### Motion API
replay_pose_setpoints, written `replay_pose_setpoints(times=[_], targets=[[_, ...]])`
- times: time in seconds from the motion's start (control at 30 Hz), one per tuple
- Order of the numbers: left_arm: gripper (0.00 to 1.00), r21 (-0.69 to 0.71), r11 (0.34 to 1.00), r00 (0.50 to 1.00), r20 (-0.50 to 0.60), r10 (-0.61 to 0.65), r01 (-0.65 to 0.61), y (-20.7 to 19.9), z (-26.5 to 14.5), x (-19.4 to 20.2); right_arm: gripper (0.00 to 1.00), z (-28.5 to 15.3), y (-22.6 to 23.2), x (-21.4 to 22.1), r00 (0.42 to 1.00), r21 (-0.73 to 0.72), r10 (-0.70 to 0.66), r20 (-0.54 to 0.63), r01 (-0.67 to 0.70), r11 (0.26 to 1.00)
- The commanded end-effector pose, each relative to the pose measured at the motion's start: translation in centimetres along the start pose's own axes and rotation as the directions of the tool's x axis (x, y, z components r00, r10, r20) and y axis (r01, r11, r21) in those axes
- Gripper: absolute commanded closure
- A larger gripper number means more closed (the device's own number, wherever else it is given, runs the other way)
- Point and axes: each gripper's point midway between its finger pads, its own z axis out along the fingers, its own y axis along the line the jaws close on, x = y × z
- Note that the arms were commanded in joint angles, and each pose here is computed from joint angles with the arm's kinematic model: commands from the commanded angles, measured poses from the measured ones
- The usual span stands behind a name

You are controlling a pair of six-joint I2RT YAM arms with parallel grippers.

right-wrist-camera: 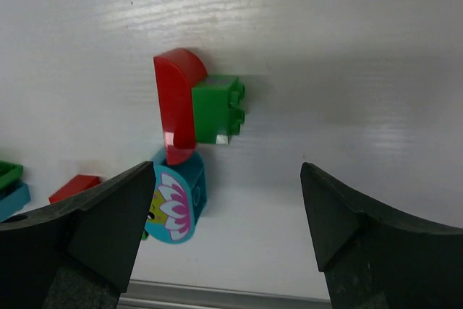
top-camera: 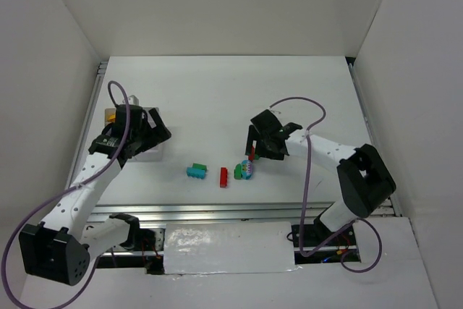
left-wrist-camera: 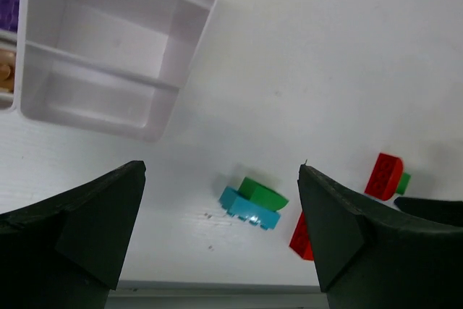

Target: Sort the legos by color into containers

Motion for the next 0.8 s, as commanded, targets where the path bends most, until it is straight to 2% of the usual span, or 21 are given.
replay_pose_setpoints(times=[0.0,0.2,0.47,0.5,0.53,0.67,0.77], targets=[[0.01,-0.018,0.998,0.998,-0.026,0.054,-0.055,1.2,-0.5,1.7,0.12,0.1,2.8,-2.9,0.996,-0.052,0.034,0.082,-0.029,0.998],[0.01,0.027,0.997,0.996,-0.054,0.075,-0.074,0.7,-0.6,3.2,0.14,2.4,2.5,-3.0,0.998,0.037,0.024,0.062,-0.026,0.999],[0.01,0.053,0.995,0.994,-0.068,0.085,-0.081,0.2,-0.5,3.7,0.34,4.1,1.6,-2.1,0.999,0.095,0.010,0.041,-0.014,0.995],[0.01,0.052,0.995,0.994,-0.071,0.085,-0.081,0.3,-0.4,3.8,0.38,4.1,1.5,-2.1,0.999,0.097,0.010,0.047,-0.015,0.995],[0.01,0.052,0.995,0.994,-0.073,0.085,-0.081,0.3,-0.4,3.8,0.47,4.1,1.4,-2.2,0.998,0.098,0.011,0.054,-0.016,0.995],[0.01,0.069,0.994,0.993,-0.083,0.089,-0.083,0.0,0.0,4.1,0.54,3.7,1.6,-3.3,0.996,0.109,0.002,0.093,-0.012,0.994],[0.01,0.094,0.992,0.991,-0.095,0.095,-0.086,-0.5,0.3,4.3,0.67,3.5,1.7,-4.4,0.993,0.122,-0.010,0.117,-0.005,0.993]])
